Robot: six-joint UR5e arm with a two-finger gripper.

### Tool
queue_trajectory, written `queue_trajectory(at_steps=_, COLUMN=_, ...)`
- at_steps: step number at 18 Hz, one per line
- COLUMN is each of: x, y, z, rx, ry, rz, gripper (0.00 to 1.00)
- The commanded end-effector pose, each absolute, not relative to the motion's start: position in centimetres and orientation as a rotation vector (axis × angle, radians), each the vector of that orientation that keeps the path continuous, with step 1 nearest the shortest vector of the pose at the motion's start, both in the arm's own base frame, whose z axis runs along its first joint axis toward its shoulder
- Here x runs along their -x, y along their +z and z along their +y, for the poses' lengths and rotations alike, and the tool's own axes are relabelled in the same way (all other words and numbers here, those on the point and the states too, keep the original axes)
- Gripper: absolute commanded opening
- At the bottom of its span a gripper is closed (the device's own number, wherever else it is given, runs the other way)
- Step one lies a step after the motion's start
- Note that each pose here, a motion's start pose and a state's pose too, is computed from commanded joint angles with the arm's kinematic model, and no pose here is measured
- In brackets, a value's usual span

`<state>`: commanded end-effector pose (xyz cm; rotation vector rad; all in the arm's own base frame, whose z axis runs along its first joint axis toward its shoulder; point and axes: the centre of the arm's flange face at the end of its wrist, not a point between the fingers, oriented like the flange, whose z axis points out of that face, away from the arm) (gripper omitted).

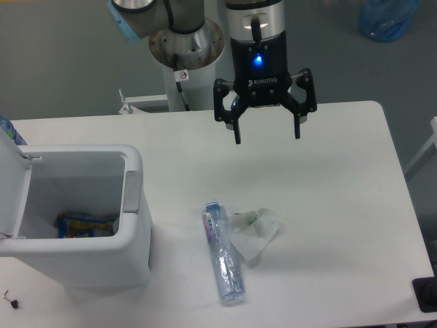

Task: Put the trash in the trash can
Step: 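Move the open gripper over the clear plastic bag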

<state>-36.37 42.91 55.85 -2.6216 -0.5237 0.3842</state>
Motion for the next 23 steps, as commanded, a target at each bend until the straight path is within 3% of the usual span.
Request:
queue_trajectory(at_steps=7, x=37.2, y=55.8, z=42.3, rx=2.612, ry=0.384, rz=-0.545, gripper=1.0)
queue_trajectory(at_steps=14, x=38.3, y=55.5, z=42.5, rx=2.537, ry=0.46, rz=-0.559, gripper=1.0)
queue_trajectory(at_steps=23, x=40.5, y=51.5, z=44.4, rx=2.552, ry=0.365, rz=-0.68, gripper=1.0)
